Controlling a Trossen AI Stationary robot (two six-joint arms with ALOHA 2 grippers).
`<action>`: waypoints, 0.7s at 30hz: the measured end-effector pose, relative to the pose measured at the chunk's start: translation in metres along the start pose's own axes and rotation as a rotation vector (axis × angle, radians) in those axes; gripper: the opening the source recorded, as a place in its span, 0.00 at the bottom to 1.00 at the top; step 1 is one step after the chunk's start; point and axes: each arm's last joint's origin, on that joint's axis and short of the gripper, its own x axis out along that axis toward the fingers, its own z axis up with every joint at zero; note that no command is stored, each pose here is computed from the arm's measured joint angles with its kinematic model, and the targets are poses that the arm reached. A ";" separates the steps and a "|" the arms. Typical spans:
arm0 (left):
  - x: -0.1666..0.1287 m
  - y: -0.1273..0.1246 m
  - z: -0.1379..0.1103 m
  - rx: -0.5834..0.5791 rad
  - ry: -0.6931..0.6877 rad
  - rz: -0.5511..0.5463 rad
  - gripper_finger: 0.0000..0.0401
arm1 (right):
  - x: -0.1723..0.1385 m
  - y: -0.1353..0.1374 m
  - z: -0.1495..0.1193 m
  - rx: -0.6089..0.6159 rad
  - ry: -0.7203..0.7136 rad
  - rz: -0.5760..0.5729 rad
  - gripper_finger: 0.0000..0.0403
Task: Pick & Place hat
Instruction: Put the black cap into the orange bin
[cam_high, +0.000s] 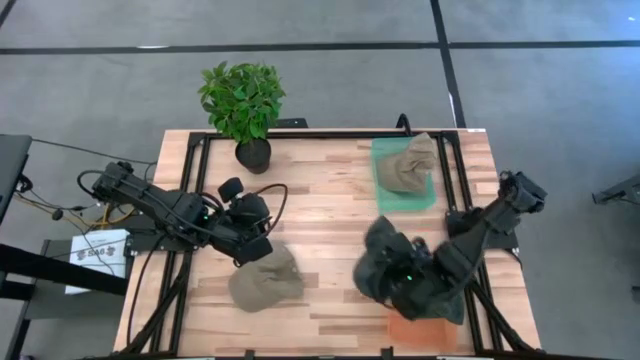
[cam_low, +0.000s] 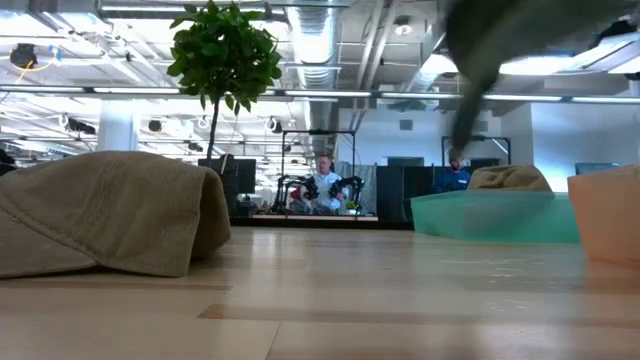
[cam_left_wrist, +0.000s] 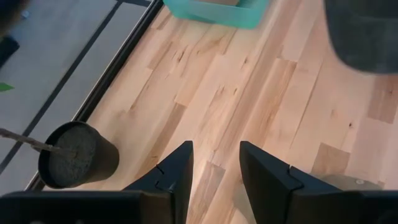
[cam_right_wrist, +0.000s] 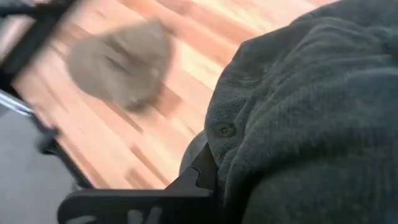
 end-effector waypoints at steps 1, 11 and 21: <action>0.000 0.000 0.000 0.000 0.000 0.000 0.32 | -0.002 -0.002 -0.008 0.007 0.018 -0.025 0.01; 0.000 -0.001 0.001 -0.010 -0.010 -0.005 0.32 | -0.046 -0.033 -0.069 0.137 0.025 -0.158 0.02; 0.000 -0.005 0.007 -0.064 -0.059 -0.044 0.32 | -0.057 -0.038 -0.092 0.126 0.018 -0.139 0.01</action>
